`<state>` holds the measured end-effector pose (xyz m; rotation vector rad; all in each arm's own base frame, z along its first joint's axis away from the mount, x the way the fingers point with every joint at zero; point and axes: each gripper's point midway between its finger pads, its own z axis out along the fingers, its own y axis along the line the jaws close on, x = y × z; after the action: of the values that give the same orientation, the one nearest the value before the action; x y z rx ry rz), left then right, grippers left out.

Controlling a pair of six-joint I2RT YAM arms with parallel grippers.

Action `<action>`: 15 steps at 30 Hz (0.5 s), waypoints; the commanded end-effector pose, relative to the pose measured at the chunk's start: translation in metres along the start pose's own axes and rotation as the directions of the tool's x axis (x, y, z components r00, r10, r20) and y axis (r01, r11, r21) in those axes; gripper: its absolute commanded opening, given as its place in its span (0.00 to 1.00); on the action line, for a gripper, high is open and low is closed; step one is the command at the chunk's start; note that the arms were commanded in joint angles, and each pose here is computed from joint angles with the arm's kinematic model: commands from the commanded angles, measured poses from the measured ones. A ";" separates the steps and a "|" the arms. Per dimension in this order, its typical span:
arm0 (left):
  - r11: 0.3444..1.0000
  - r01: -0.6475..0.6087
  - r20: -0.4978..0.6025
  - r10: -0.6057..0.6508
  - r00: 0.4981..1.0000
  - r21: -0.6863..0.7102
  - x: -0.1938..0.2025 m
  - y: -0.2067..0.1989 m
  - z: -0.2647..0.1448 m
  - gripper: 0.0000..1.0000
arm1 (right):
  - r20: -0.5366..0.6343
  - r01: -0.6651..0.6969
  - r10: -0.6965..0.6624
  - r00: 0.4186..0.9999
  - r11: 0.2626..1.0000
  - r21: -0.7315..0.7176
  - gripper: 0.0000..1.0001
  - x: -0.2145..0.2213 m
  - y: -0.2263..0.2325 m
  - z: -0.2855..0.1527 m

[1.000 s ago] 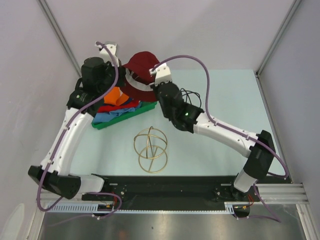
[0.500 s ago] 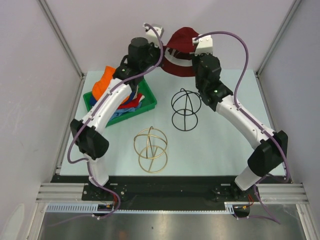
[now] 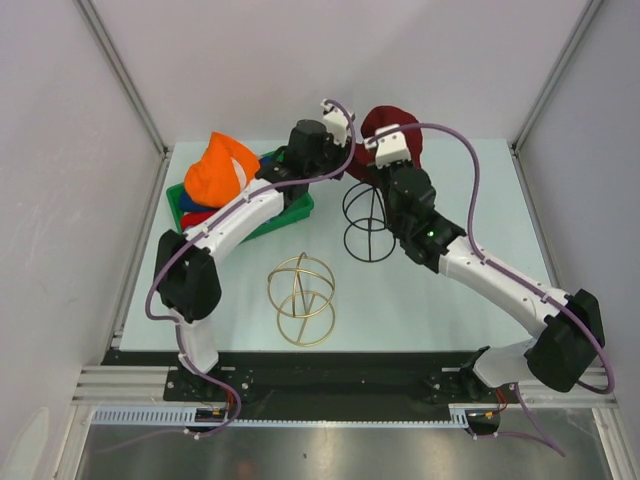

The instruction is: Stack the hats

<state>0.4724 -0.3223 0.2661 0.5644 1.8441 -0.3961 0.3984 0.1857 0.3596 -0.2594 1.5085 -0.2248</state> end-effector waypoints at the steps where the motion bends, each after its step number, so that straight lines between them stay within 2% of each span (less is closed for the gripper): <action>1: 0.998 0.052 0.032 -0.053 0.998 0.030 -0.024 -0.005 -0.042 0.55 | 0.049 -0.033 0.032 0.998 0.999 0.023 0.00 -0.025 -0.002 -0.029; 2: 0.998 0.062 0.026 -0.062 0.998 0.035 -0.025 -0.006 -0.052 0.72 | 0.033 -0.021 0.021 0.999 1.000 0.014 0.00 -0.022 0.001 -0.032; 4: 0.994 0.079 -0.043 -0.076 0.996 0.071 -0.005 -0.013 -0.064 0.83 | 0.028 -0.021 0.022 0.999 1.000 -0.011 0.00 -0.022 0.010 -0.042; 5: 0.993 0.082 -0.034 -0.079 0.996 0.083 -0.009 -0.015 -0.078 0.90 | 0.015 -0.009 0.009 1.000 1.000 -0.016 0.00 -0.018 0.012 -0.045; 6: 0.991 0.093 -0.078 -0.085 0.993 0.098 0.006 -0.019 -0.087 0.92 | 0.006 -0.004 0.005 1.000 1.000 -0.024 0.00 -0.016 0.015 -0.047; 8: 0.988 0.089 -0.070 -0.081 0.994 0.125 0.004 -0.023 -0.112 0.96 | -0.024 0.002 -0.003 1.000 0.999 -0.038 0.00 -0.008 0.020 -0.052; 9: 0.988 0.082 -0.118 -0.067 0.991 0.133 0.022 -0.024 -0.120 0.98 | -0.039 0.008 -0.009 0.999 0.999 -0.037 0.00 -0.004 0.022 -0.053; 11: 0.988 0.072 -0.134 -0.053 0.990 0.140 0.029 -0.024 -0.137 1.00 | -0.070 0.013 -0.016 0.997 0.999 -0.045 0.00 0.006 0.027 -0.057; 15: 0.990 0.072 -0.170 -0.052 0.984 0.117 0.048 -0.019 -0.170 1.00 | -0.099 0.021 -0.027 0.995 0.998 -0.062 0.00 0.024 0.038 -0.066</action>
<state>0.3442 -0.2572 0.2812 0.6103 1.9760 -0.5128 0.3444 0.2178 0.3401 -0.3374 1.5708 -0.1960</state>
